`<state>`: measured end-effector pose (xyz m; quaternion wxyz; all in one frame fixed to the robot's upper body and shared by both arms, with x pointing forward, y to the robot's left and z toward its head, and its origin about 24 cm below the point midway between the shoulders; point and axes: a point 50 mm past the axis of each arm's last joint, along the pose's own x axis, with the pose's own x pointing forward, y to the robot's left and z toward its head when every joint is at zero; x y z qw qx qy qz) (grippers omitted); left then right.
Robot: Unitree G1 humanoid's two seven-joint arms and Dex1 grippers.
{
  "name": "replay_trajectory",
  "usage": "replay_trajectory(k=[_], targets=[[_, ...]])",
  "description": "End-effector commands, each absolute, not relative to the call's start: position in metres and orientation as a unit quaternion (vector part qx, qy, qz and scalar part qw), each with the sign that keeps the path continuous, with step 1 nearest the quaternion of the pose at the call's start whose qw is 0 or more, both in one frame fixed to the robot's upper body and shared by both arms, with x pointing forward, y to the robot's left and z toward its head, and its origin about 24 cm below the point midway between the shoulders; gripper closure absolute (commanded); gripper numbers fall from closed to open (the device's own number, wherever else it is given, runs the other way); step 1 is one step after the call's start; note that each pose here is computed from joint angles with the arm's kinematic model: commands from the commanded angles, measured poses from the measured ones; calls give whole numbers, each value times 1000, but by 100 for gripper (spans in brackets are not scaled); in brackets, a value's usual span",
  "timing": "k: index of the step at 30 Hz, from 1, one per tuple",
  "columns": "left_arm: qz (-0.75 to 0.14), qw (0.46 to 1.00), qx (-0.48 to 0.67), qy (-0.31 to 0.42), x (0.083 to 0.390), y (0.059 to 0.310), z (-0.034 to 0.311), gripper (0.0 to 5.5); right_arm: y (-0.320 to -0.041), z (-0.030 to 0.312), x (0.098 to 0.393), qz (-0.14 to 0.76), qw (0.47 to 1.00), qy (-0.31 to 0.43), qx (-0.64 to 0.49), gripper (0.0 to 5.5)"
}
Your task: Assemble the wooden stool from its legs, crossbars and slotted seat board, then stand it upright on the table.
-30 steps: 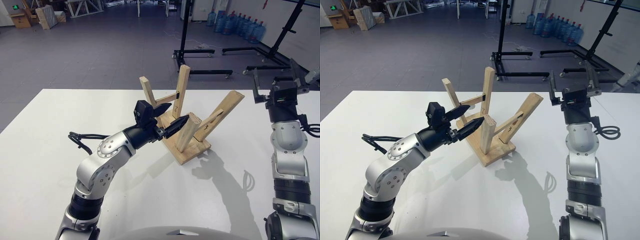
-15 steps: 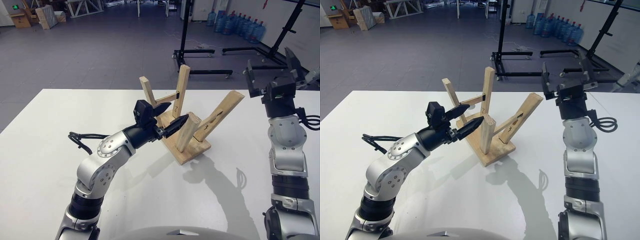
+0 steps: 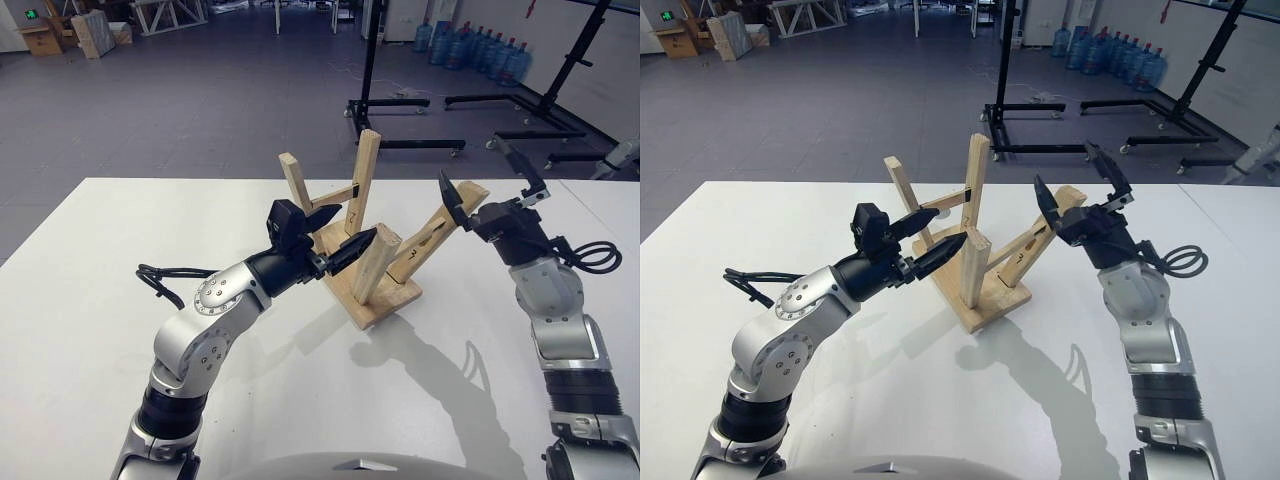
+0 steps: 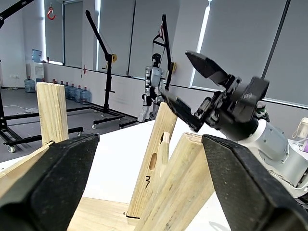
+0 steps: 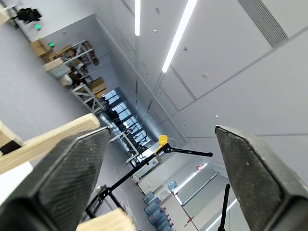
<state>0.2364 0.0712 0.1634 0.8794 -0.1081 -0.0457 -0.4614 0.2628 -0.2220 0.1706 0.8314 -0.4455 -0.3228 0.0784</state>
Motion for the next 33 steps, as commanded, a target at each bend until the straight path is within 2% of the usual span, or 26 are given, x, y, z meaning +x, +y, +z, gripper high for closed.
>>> replay_trajectory(k=[1, 11, 20, 28, 33], targets=[[-452, 886, -101, -35, 238, 71, 160, 161, -224, 163, 263, 97, 819, -309, -474, 148], [-449, 887, -103, -37, 239, 71, 160, 161, -221, 153, 268, 126, 807, -277, -506, 148], [-446, 888, -103, -39, 238, 71, 160, 161, -223, 143, 264, 184, 790, -202, -549, 148], [-448, 887, -103, -38, 239, 70, 159, 161, -219, 137, 265, 216, 789, -176, -548, 148], [-446, 888, -102, -38, 239, 71, 158, 161, -225, 154, 267, 193, 788, -215, -544, 148]])
